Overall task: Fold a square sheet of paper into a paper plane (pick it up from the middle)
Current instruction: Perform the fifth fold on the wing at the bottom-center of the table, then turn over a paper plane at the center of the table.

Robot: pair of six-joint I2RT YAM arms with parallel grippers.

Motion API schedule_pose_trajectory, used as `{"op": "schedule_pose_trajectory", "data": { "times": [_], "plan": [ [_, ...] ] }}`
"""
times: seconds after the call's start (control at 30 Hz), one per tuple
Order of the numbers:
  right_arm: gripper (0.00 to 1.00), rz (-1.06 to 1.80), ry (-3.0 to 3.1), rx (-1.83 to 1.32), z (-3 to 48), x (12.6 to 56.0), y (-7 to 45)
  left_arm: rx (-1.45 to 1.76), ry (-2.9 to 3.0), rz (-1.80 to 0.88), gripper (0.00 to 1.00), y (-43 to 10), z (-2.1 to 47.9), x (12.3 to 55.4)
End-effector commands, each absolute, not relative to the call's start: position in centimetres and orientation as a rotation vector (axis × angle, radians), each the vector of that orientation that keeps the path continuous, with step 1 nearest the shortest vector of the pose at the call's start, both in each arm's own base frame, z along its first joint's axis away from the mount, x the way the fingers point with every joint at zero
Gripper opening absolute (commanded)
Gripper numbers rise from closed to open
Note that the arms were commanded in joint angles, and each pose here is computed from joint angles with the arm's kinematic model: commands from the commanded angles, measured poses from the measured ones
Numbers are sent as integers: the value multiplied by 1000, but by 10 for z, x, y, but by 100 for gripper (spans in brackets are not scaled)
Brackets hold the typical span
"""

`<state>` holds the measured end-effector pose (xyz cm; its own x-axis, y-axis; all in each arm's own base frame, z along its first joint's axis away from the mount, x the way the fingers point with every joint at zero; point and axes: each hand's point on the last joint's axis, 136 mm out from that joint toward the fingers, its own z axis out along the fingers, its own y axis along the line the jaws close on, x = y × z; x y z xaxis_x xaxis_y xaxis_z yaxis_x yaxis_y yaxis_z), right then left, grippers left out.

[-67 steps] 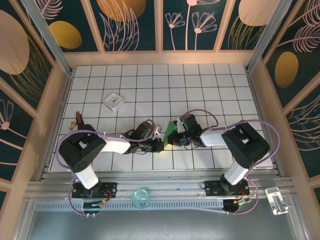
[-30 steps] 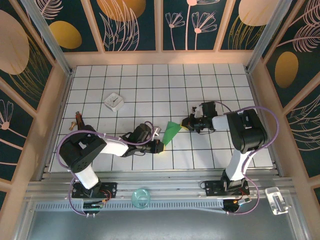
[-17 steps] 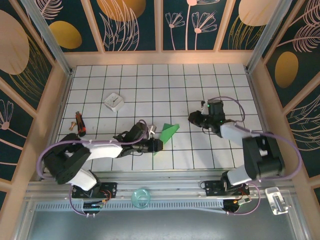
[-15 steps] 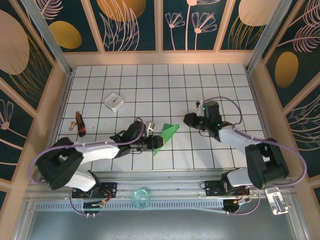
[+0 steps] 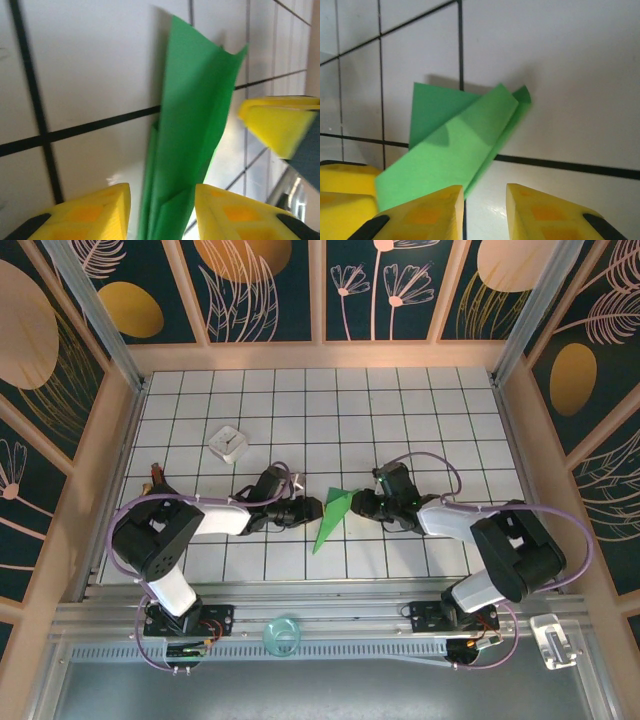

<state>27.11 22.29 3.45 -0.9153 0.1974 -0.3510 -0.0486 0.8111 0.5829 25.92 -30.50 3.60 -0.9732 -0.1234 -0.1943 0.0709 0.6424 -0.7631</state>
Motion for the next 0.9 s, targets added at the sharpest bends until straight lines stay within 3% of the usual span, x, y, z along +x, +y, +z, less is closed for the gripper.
{"op": "schedule_pose_trajectory", "data": {
  "times": [0.0,0.33,0.57,0.63,0.73,0.87],
  "plan": [
    [28,828,2611,161,23,269,220,52,2572,-1348,38,-320,54,261],
    [28,859,2644,160,12,264,228,68,2572,-1433,29,-329,46,256],
    [27,858,2645,149,11,267,231,87,2584,-1405,11,-332,42,262],
    [27,846,2643,134,14,270,231,100,2588,-1370,1,-331,42,264],
    [27,811,2617,115,29,277,224,68,2583,-1151,0,-308,50,275],
    [28,757,2532,136,59,292,197,-48,2533,-602,0,-236,75,295]
  ]
}}
